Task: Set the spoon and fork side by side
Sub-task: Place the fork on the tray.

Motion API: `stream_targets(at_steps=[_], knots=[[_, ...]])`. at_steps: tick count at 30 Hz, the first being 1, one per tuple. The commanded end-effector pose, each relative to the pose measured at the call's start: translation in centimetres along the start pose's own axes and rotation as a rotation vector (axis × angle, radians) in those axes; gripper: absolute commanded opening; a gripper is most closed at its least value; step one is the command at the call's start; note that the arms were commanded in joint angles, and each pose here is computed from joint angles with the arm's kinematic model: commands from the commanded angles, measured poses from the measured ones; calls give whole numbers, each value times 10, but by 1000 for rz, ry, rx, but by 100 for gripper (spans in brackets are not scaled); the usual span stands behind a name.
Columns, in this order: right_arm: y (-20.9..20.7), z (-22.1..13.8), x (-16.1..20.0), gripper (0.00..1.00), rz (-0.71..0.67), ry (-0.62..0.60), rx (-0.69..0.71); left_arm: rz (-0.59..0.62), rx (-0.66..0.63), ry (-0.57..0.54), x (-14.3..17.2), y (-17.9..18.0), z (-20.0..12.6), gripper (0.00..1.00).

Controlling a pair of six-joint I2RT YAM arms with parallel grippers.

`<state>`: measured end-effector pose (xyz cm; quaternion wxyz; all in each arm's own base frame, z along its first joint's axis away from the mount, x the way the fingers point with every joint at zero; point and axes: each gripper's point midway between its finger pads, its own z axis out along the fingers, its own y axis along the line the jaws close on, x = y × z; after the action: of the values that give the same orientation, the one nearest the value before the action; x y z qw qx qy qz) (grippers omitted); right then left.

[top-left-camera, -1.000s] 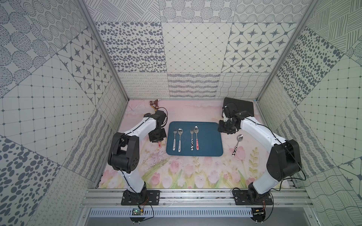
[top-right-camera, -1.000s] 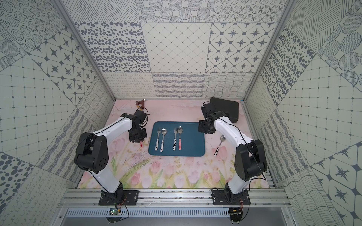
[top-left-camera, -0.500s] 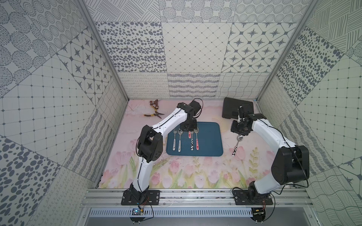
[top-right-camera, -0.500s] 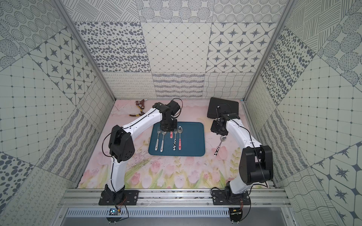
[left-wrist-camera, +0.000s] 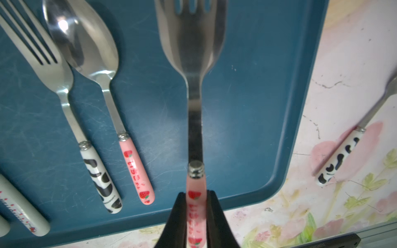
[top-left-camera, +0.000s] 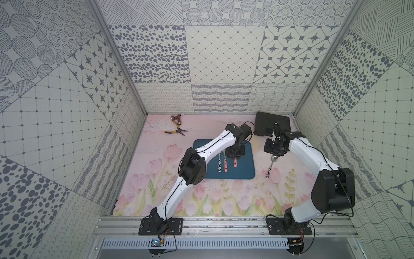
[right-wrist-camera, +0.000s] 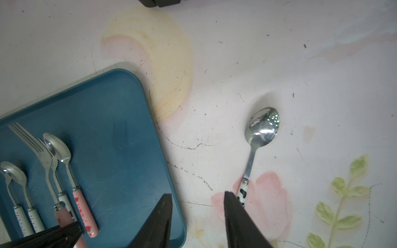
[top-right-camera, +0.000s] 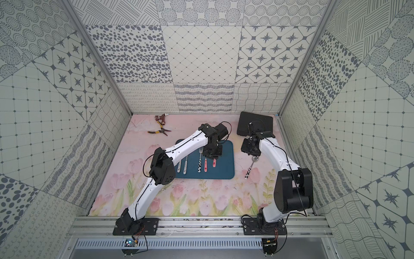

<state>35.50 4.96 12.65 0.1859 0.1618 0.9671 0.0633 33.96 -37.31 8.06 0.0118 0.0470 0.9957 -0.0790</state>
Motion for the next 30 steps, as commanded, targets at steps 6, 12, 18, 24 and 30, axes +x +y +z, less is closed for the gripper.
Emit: stream_targets(at_steps=[6,12,18,24,30], knots=[[8,-3,0,44,20,-17,-59,-125,-74,110,24,10,22,0],[9,-1,2,44,23,-7,-70,-140,-88,128,23,11,40,0],[11,0,4,44,22,0,-77,-128,-83,134,23,9,48,0],[11,2,2,44,24,1,-78,-109,-75,140,23,6,52,0],[11,2,2,44,24,0,-75,-92,-65,144,21,5,57,1]])
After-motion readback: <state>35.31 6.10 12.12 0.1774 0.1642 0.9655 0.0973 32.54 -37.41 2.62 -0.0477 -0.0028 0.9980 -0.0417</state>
